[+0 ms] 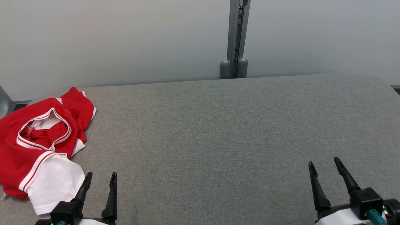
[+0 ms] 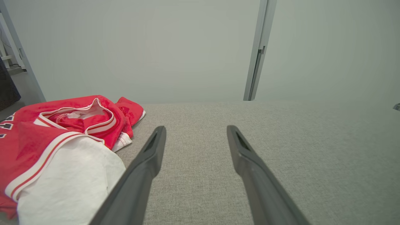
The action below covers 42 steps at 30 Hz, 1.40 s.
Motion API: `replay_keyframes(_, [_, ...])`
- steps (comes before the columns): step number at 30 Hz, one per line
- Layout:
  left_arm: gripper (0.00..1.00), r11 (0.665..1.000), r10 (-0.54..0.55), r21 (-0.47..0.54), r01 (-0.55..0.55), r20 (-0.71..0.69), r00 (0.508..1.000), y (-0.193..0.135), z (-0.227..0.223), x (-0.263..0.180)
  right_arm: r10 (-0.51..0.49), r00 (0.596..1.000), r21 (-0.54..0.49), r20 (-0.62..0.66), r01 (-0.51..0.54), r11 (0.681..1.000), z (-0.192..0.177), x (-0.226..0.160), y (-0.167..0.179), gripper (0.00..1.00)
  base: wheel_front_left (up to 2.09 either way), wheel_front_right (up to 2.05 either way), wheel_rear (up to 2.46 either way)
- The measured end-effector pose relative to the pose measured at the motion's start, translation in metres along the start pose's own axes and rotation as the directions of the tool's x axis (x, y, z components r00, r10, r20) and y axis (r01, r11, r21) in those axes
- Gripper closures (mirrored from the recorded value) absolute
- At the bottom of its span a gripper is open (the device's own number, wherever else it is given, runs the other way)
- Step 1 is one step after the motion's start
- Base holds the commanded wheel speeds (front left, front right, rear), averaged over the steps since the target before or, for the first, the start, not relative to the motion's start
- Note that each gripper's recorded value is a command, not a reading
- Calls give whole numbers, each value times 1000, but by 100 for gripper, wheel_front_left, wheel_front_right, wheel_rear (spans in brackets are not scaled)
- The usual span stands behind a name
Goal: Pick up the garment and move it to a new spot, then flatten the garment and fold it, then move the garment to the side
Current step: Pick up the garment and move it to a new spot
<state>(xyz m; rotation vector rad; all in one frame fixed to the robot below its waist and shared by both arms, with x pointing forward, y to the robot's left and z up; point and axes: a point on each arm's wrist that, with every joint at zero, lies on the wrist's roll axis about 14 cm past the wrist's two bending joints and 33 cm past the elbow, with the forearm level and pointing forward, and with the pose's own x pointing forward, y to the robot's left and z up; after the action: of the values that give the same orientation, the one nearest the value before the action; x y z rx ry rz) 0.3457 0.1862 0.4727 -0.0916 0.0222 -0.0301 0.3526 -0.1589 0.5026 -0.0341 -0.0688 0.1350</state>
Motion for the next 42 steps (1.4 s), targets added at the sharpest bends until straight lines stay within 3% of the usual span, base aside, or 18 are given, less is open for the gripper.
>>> replay_keyframes(9, [0, 1000, 20, 3, -20, 19, 1000, 7, 6, -4, 37, 999, 4, -14, -37, 999, -5, 2, 11, 0, 0, 0, 0])
replay_keyframes(14, [0, 994, 108, -9, -108, 31, 994, 31, 8, -25, 156, 988, 28, -21, -155, 987, -8, 13, 49, 0, 0, 0, 0])
replay_keyframes(19, [0, 960, 278, -20, -278, 36, 960, 78, 6, -69, 373, 928, 51, 13, -373, 926, 2, 29, 123, 0, 0, 0, 0])
replay_keyframes(23, [0, 897, 443, -33, -442, 38, 896, 118, 4, -118, 531, 845, 41, 61, -534, 844, 18, 39, 184, 0, 0, 0, 0])
replay_keyframes(26, [0, 863, 505, -44, -503, 46, 862, 130, 5, -138, 588, 806, 41, 65, -591, 806, 19, 43, 208, 0, 0, 0, 0])
replay_keyframes(29, [0, 849, 528, -44, -527, 43, 848, 133, 4, -146, 610, 791, 51, 50, -612, 789, 13, 42, 218, 0, 0, 0, 0])
replay_keyframes(35, [0, 885, 465, -44, -463, 36, 885, 121, 5, -122, 589, 808, 44, 35, -590, 806, 7, 44, 207, 0, 0, 0, 0])
replay_keyframes(42, [0, 941, 338, -10, -338, -2, 941, 123, 39, -13, 588, 805, -29, 78, -588, 808, 7, 93, 189, 0, 0, 0, 0])
